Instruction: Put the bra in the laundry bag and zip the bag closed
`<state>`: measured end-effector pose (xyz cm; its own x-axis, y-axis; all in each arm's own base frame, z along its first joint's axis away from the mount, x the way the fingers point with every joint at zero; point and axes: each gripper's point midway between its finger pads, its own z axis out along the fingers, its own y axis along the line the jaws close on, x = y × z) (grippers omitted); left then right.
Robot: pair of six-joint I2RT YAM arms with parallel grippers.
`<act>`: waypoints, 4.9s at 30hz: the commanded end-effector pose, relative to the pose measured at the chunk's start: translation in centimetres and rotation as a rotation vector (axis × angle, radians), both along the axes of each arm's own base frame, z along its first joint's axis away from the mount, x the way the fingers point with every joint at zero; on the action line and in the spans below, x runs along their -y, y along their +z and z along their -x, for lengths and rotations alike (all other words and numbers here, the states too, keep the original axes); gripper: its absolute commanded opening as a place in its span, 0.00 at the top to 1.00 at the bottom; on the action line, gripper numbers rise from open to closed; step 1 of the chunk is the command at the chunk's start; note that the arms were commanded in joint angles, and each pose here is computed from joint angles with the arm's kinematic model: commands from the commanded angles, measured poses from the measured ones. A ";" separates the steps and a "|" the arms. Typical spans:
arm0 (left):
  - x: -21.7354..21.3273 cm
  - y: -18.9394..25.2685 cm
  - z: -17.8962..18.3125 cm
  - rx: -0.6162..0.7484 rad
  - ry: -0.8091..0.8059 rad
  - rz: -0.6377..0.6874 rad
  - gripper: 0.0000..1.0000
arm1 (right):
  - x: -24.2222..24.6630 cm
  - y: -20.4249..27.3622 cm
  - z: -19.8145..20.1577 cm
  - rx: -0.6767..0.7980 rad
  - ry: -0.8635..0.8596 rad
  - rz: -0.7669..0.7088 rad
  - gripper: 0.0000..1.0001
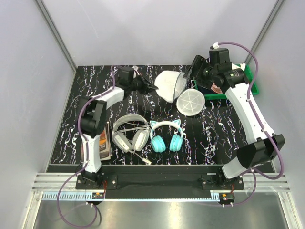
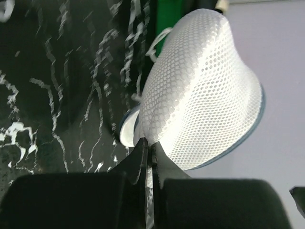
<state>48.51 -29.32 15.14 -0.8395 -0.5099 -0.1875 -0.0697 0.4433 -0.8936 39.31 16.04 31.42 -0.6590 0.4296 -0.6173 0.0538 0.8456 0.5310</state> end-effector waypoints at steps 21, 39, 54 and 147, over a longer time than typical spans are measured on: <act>-3.7 3.3 0.6 0.355 -0.051 -0.800 0.09 | 11.8 -9.3 -5.5 -0.240 -0.315 0.050 0.13; -0.8 -4.2 -2.0 0.284 -0.145 -0.838 0.24 | 23.1 -13.4 -17.2 -0.128 -0.507 0.217 0.15; -9.4 -0.3 -2.7 0.257 -0.022 -0.915 0.26 | 23.7 -16.8 -19.0 -0.202 -0.481 0.436 0.14; 21.2 8.7 25.2 1.170 -0.753 -0.190 1.00 | 13.5 -3.9 21.2 -0.321 -0.393 0.030 1.00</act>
<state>20.09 -49.39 19.15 -0.1736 0.2087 -0.9625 0.9841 -0.0012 -0.1777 19.69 5.77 26.73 -0.7202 0.6079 -0.3343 0.4028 0.7587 0.5120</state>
